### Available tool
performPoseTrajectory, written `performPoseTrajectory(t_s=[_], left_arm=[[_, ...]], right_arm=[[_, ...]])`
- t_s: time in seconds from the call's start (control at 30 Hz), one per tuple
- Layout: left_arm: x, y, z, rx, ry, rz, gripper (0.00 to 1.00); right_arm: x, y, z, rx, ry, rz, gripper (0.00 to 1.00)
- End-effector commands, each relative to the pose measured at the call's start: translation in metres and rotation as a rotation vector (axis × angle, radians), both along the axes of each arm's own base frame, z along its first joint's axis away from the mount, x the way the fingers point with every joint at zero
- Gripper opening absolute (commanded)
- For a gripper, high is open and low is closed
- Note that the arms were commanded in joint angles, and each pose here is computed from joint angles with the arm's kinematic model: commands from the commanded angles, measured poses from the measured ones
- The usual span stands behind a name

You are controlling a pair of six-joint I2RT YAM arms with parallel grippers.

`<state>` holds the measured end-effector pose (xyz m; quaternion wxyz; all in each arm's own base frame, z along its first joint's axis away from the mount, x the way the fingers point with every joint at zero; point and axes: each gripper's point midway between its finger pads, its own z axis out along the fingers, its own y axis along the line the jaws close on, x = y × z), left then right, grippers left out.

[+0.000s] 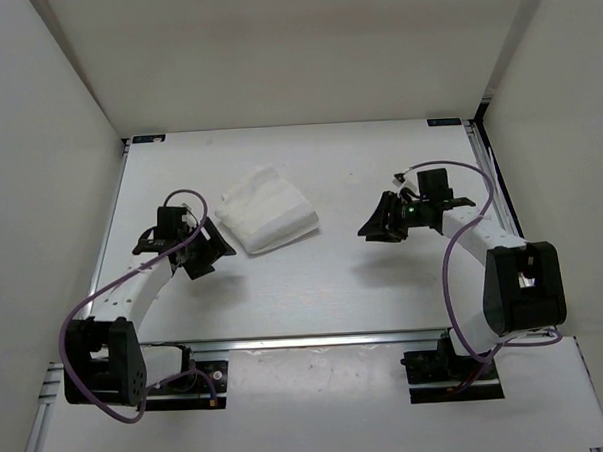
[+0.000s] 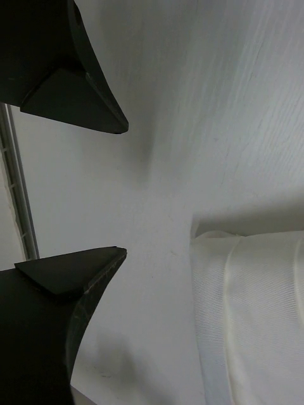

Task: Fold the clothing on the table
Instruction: Fold the skirt

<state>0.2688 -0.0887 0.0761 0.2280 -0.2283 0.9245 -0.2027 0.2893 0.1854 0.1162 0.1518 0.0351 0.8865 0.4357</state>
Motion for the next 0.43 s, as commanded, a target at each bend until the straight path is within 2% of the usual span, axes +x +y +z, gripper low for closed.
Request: performPoseTrajectory(t_s=[0.0,0.2,0.4], left_arm=[[0.005,0.006,0.009,0.000,-0.036,-0.006,0.83],[0.010,0.004,0.010,-0.024,-0.028,-0.039,0.83],[0.010,0.005,0.002,0.069,0.013,-0.087,0.83]], right_arm=[[0.011,0.003,0.021,0.041,-0.092,0.003,0.44],[0.019,0.012,0.025,0.049,-0.097,0.031,0.44],[0.020,0.012,0.025,0.046,-0.096,0.024,0.45]])
